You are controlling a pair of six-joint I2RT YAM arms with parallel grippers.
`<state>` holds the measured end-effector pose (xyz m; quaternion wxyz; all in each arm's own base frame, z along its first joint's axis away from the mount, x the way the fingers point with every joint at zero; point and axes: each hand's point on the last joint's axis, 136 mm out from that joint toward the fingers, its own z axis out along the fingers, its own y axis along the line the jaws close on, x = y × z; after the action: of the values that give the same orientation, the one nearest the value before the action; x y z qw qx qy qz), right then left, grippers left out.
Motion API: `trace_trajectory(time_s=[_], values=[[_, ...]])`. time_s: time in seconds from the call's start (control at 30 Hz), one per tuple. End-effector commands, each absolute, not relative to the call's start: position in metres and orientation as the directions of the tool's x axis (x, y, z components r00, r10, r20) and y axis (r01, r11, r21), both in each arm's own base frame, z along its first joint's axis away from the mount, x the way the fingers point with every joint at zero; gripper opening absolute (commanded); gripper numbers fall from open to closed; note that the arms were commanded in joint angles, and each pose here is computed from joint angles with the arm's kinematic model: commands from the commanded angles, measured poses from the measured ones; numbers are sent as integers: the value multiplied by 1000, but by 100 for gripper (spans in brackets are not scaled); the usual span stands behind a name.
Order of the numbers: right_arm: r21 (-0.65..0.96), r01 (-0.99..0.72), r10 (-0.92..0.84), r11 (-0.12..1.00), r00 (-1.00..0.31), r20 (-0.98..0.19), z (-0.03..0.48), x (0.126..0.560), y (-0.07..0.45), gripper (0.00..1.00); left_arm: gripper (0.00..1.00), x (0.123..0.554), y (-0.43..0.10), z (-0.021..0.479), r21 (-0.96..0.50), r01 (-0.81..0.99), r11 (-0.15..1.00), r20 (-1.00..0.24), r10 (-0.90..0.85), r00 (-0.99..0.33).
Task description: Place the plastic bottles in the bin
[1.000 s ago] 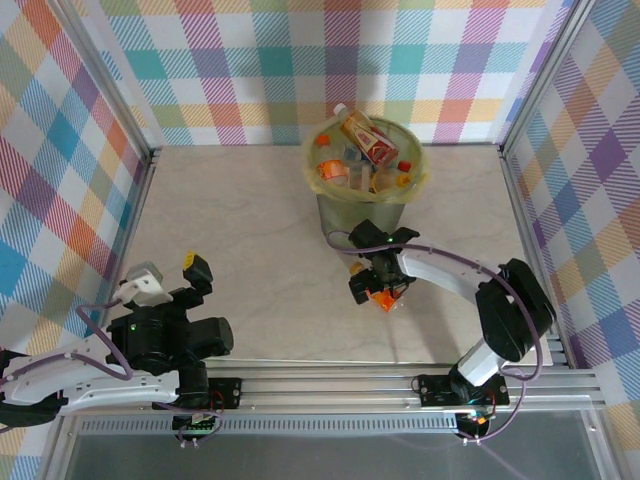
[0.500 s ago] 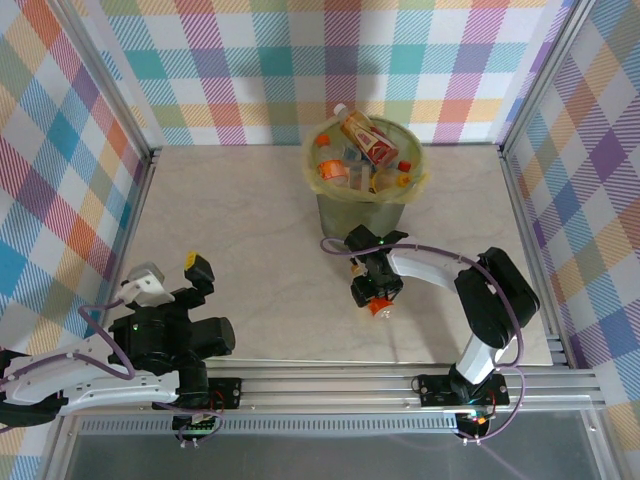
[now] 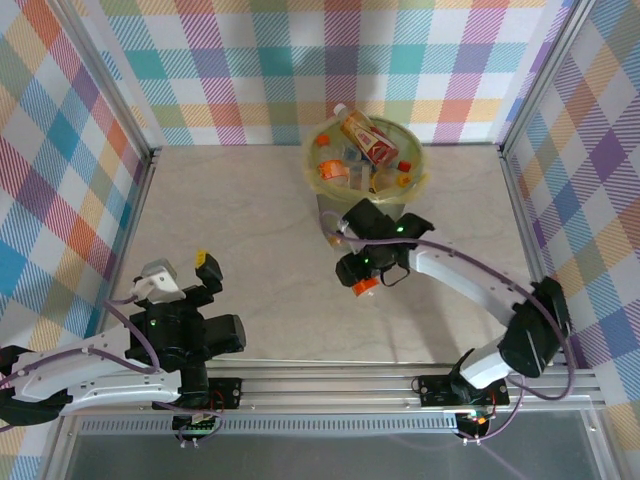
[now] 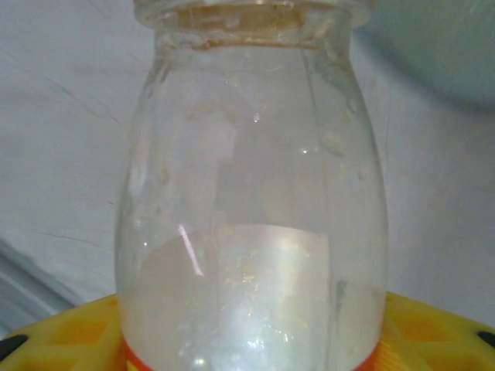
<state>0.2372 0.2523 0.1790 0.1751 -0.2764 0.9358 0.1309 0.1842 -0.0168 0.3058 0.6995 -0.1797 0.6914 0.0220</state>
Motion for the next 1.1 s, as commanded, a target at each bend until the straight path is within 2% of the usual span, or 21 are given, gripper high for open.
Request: trace_trajectory(time_s=[0.0,0.13,0.23,0.47,0.77,0.9,1.07], values=[[147,-625,-492,766,-719,-491,232,236,254,50,100,181,-11,346,-256,-272,928,-952,-192,240],[87,-672,-476,736,-604,-639,299,255,263,50,100,182,-12,348,-249,-284,926,-953,-182,241],[17,-663,-458,749,-536,-709,337,280,264,50,100,183,-11,349,-237,-302,923,-957,-167,239],[-56,-640,-430,766,-446,-785,387,344,270,50,100,191,-9,355,-169,-399,902,-971,-82,225],[-173,-626,-518,760,-424,-743,388,392,266,51,100,220,-15,364,-79,-525,847,-984,19,179],[-188,-623,-541,760,-443,-715,376,401,263,51,100,238,-20,363,-37,-588,808,-987,61,147],[-209,-612,-564,763,-472,-677,360,407,259,52,100,248,-8,360,-66,-654,753,-989,38,145]])
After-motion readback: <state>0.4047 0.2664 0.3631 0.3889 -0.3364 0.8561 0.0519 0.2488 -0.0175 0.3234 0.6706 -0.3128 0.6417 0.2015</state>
